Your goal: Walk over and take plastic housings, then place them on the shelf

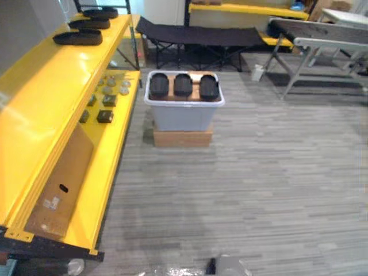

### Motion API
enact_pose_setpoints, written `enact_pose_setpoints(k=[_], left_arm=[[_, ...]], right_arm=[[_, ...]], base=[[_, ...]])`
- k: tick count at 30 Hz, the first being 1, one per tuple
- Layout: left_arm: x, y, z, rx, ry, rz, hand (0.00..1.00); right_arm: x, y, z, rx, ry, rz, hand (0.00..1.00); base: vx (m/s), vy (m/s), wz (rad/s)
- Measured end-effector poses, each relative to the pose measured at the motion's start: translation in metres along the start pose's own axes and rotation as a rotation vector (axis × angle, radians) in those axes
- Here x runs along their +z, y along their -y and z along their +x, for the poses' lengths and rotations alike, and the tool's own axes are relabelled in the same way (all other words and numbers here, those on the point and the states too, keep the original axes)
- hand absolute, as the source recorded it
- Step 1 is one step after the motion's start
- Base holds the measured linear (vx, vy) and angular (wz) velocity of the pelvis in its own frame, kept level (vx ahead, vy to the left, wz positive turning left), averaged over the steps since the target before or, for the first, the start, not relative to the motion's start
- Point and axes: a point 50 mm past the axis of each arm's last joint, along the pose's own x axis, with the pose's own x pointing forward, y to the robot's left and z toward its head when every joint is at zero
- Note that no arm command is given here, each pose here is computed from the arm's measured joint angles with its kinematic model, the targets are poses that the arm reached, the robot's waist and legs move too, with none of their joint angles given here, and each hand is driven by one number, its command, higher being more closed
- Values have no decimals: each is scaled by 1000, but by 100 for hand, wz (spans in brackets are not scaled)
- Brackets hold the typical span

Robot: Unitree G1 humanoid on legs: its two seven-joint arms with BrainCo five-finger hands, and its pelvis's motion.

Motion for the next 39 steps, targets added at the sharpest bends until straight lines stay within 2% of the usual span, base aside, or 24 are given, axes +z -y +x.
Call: enact_pose_setpoints(k=[6,8,13,20,27,31,36,39], left_arm=[[10,3,1,-9,30,-90,0],[5,14,1,-26,22,-130,0],[2,18,0,-25,20,-287,0],[-4,21,-2,-17,30,-303,0],[-23,2,-3,72,-26,-215,0],[-12,-4,-3,111,17,-191,0],[51,7,-3,72,226,-257,0],[65,14,-5,44,287,-345,0]], right_arm=[[-16,18,-5,-39,-77,-50,0],[-8,23,-5,-59,-61,-41,0],[5,30,-4,-77,-41,-63,0],[53,-1,3,5,124,-71,0],[56,-39,6,109,134,-40,0],[42,-38,7,104,110,-25,0],[43,-38,7,100,121,-58,0],[31,-19,5,35,87,-115,0]], base=[[318,-156,2],[372,-302,0],[431,-301,0],[363,-13,-3],[503,186,-5],[464,125,4],[429,-39,22],[436,-223,70]])
